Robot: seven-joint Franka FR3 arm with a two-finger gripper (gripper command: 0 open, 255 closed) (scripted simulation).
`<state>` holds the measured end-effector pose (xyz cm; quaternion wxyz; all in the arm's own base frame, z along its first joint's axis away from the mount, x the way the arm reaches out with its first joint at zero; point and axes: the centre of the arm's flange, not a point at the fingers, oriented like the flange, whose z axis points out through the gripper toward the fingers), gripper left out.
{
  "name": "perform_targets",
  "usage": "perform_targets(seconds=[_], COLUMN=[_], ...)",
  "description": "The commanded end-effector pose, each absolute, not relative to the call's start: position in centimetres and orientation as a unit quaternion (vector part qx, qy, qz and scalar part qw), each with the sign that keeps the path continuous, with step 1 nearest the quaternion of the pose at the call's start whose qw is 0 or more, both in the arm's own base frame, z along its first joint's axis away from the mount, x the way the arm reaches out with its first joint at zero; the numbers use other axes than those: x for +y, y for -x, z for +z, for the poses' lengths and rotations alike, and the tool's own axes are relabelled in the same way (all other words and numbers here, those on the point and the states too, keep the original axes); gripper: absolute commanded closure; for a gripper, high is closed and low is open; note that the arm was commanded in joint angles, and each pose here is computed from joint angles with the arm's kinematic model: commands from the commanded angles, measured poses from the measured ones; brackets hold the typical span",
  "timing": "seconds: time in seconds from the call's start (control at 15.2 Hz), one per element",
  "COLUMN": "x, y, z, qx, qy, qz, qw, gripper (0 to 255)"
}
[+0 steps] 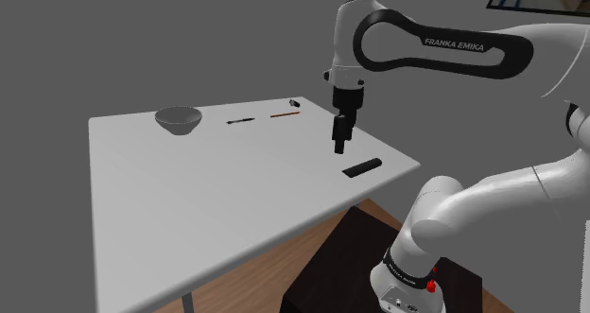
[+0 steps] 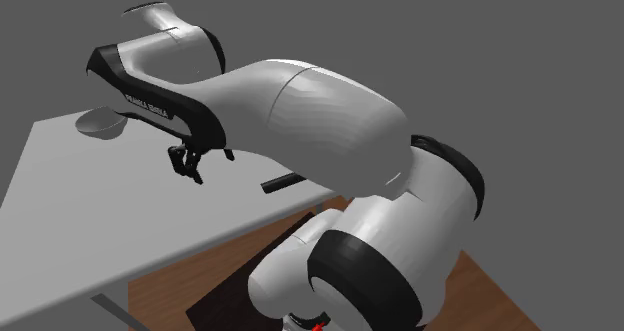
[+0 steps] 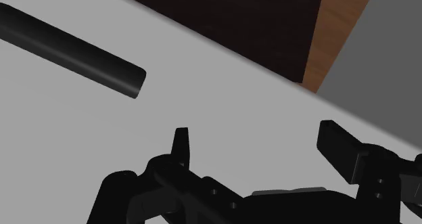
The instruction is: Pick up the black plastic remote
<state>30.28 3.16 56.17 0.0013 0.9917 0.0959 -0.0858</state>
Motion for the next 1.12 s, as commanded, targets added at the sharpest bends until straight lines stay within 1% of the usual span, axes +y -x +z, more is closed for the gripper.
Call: perform_targets(seconds=[0.0, 0.53, 1.06], x=[3.2, -4.7, -14.0], y=[-30.3, -24.7, -23.8], z=[56.2, 51.3, 45.9], qx=[0.096, 0.325, 0.535], qy=[-0.992, -0.945, -0.844], qz=[-0.086, -0.034, 0.02], qw=[0.001, 0.016, 0.029], gripper=[0, 0, 0])
